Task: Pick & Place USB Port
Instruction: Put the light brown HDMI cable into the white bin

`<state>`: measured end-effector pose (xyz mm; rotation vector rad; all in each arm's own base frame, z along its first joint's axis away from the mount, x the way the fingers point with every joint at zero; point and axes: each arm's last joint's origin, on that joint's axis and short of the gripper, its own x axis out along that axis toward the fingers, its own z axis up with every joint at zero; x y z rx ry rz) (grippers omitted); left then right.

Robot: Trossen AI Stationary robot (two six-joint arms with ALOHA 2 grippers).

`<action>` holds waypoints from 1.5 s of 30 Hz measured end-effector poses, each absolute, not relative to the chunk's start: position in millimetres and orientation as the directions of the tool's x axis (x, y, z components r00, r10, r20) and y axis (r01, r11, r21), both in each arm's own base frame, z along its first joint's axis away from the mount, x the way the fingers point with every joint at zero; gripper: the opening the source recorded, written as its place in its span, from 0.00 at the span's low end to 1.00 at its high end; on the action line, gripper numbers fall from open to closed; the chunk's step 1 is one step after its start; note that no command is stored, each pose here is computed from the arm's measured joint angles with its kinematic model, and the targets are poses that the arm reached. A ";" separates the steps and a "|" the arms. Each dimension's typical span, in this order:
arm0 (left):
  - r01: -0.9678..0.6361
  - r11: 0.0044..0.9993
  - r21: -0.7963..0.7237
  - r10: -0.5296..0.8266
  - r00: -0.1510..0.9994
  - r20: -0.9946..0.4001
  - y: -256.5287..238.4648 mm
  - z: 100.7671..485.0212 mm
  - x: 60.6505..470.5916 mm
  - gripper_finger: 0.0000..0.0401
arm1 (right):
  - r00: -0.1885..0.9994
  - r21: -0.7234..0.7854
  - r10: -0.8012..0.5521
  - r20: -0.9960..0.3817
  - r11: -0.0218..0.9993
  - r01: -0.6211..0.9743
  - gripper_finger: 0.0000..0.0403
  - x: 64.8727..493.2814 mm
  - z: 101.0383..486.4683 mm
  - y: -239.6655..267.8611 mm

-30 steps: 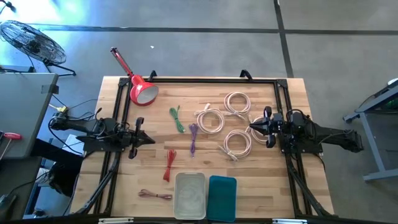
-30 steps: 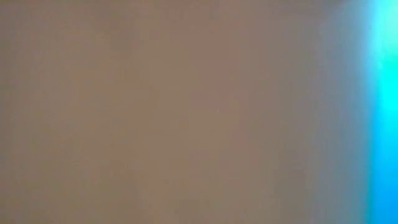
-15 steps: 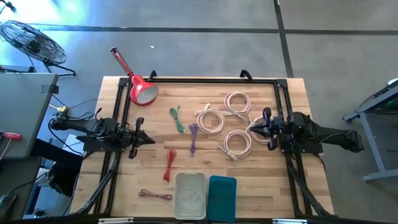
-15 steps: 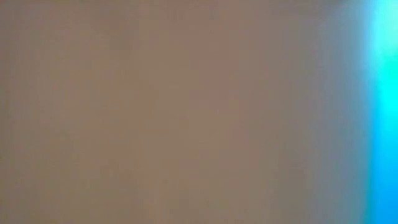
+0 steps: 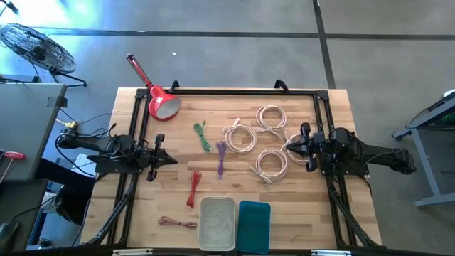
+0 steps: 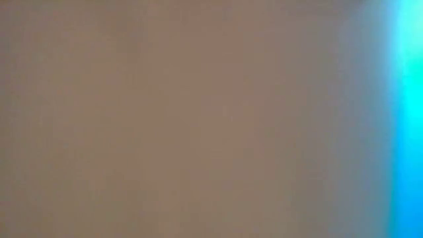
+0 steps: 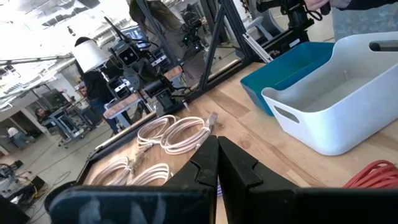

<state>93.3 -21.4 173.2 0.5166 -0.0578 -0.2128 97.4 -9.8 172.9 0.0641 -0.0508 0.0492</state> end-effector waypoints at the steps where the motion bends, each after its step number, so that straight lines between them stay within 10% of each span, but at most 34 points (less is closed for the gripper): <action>1: 0.187 0.848 0.496 -0.216 0.976 0.002 -21.4 173.3 93.2 0.00 | 0.997 0.066 0.048 0.052 0.996 -0.051 0.04 97.4 172.9 -9.8; 45: -0.151 0.783 0.603 0.163 0.986 0.036 -10.5 177.5 93.7 0.00 | 0.965 -0.074 -0.156 -0.213 0.987 0.143 0.04 124.9 214.8 -20.3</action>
